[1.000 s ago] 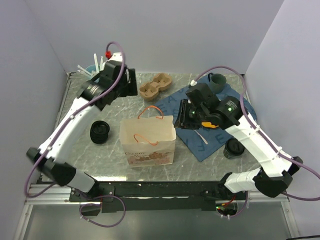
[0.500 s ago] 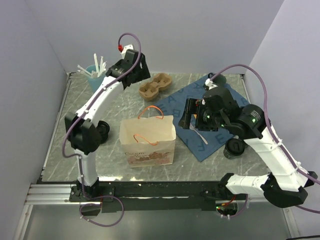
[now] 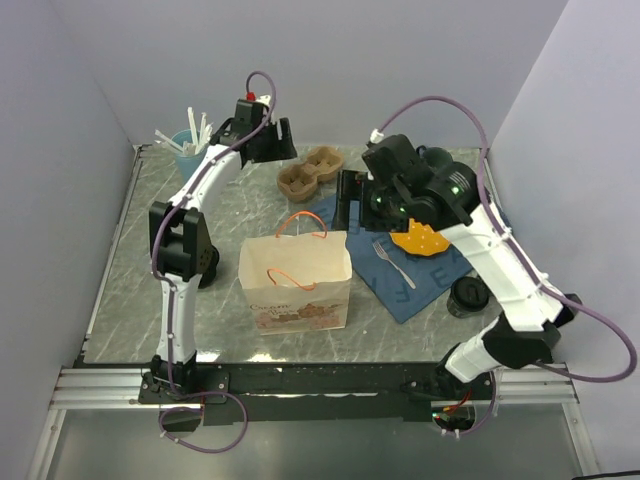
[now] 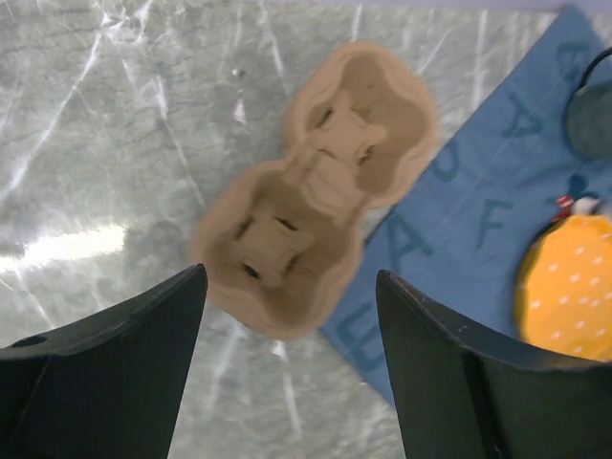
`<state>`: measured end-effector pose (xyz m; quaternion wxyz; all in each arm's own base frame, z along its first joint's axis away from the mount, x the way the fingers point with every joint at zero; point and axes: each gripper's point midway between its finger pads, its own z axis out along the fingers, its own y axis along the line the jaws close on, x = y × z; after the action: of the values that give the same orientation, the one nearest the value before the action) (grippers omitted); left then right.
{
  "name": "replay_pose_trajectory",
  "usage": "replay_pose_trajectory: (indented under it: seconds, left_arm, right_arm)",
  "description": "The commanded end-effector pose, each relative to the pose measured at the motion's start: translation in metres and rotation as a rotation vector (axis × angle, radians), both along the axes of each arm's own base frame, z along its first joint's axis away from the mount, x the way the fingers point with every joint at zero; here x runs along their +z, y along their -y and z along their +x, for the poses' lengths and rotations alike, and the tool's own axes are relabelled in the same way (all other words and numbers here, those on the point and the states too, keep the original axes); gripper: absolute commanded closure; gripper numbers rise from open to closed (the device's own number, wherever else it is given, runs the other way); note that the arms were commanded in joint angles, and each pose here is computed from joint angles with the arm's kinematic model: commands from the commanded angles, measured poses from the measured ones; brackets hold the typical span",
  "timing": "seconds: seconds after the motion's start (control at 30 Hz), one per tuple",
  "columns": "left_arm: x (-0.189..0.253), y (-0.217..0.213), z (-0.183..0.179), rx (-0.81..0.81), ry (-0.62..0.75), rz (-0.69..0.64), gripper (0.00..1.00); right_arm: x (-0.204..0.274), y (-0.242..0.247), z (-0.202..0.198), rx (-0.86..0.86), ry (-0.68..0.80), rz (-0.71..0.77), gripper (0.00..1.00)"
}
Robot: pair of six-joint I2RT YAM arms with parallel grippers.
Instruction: Pack the takeout coffee
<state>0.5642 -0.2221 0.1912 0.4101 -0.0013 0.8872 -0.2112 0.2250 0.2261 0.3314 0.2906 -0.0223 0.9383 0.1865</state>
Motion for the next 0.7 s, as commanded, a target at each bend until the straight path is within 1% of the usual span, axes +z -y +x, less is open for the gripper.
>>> replay_pose_trajectory:
  seconds: [0.0, 0.03, 0.13, 0.17, 0.3, 0.37, 0.43, 0.57, 0.67]
  left_arm:
    - [0.015, 0.007, 0.018, -0.201, 0.132, 0.005, 0.24]
    - [0.005, 0.009, 0.021, -0.216, 0.127, 0.006, 0.24]
    - [-0.005, 0.016, 0.021, -0.307, 0.164, 0.020, 0.24]
    - [-0.010, 0.019, 0.021, -0.332, 0.185, 0.023, 0.24]
    - [-0.005, 0.026, 0.020, -0.400, 0.309, 0.103, 0.22]
    - [-0.001, 0.035, 0.018, -0.456, 0.346, 0.097, 0.26]
    - [-0.007, 0.044, 0.018, -0.505, 0.341, 0.067, 0.30]
    - [-0.008, 0.054, 0.021, -0.527, 0.376, 0.043, 0.34]
    - [-0.009, 0.063, 0.025, -0.529, 0.401, 0.069, 0.37]
  right_arm:
    - [0.000, 0.011, -0.003, 0.037, -0.019, -0.085, 0.00]
    - [-0.002, 0.010, -0.002, 0.050, -0.021, -0.092, 0.00]
    - [-0.005, 0.009, 0.000, 0.081, -0.013, -0.116, 0.02]
    - [-0.003, 0.012, -0.001, 0.097, 0.002, -0.123, 0.02]
    - [0.001, 0.018, 0.001, 0.124, 0.075, -0.122, 0.03]
    - [0.002, 0.026, 0.000, 0.112, 0.089, -0.113, 0.03]
    - [0.001, 0.030, -0.002, 0.121, 0.101, -0.108, 0.04]
    - [-0.007, 0.047, -0.009, 0.119, 0.130, -0.096, 0.06]
    - [-0.013, 0.059, -0.011, 0.111, 0.141, -0.082, 0.07]
